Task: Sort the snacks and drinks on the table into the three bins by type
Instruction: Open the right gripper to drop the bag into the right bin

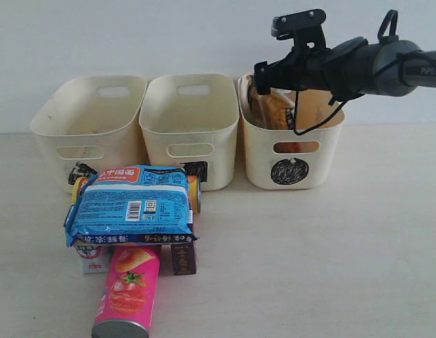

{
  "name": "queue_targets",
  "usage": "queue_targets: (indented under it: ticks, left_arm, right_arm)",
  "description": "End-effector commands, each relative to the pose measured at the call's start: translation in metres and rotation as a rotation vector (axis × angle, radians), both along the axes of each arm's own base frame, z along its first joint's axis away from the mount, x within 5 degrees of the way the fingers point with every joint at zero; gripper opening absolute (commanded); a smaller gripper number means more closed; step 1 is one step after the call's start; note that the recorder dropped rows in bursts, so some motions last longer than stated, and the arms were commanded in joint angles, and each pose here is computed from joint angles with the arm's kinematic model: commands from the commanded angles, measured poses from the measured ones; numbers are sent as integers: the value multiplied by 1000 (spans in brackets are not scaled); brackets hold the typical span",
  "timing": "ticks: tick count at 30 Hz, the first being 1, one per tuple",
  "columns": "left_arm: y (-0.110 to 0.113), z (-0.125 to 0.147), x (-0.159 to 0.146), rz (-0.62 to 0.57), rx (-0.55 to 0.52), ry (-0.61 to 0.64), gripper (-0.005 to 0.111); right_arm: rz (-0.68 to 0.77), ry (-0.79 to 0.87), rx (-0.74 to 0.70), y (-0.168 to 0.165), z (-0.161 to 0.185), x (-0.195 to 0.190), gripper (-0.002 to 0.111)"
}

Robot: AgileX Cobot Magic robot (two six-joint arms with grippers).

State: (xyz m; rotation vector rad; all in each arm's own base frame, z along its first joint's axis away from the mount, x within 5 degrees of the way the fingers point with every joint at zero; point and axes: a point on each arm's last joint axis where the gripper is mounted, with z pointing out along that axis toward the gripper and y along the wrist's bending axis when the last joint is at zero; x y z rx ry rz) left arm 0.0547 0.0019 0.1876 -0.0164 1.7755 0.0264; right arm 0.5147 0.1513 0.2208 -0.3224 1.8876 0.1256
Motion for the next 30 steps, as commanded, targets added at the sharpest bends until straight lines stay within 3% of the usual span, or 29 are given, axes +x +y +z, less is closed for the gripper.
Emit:
queue_targets:
  ticks: [1, 6, 9, 12, 15, 19, 22, 30]
  left_arm:
    - [0, -1, 0, -5, -5, 0, 4]
    - [0, -1, 0, -5, -5, 0, 4]
    - [0, -1, 0, -5, -5, 0, 4]
    - [0, -1, 0, -5, -5, 0, 4]
    - [0, -1, 0, -5, -5, 0, 4]
    - [0, -1, 0, -5, -5, 0, 4]
    - [0, -1, 0, -5, -5, 0, 4]
    - [0, -1, 0, -5, -5, 0, 4]
  right_arm:
    - [1, -27, 5, -3, 14, -1, 94]
    - [81, -40, 43, 2, 45, -13, 92]
    - [140, -36, 51, 5, 58, -20, 75]
    - [201, -7, 89, 5, 69, -27, 43]
    - [284, 37, 90, 4, 76, -35, 0]
    - [294, 109, 28, 0, 82, -43, 0]
    - [264, 183, -75, -9, 87, -53, 0]
    - [144, 368, -165, -29, 103, -80, 0]
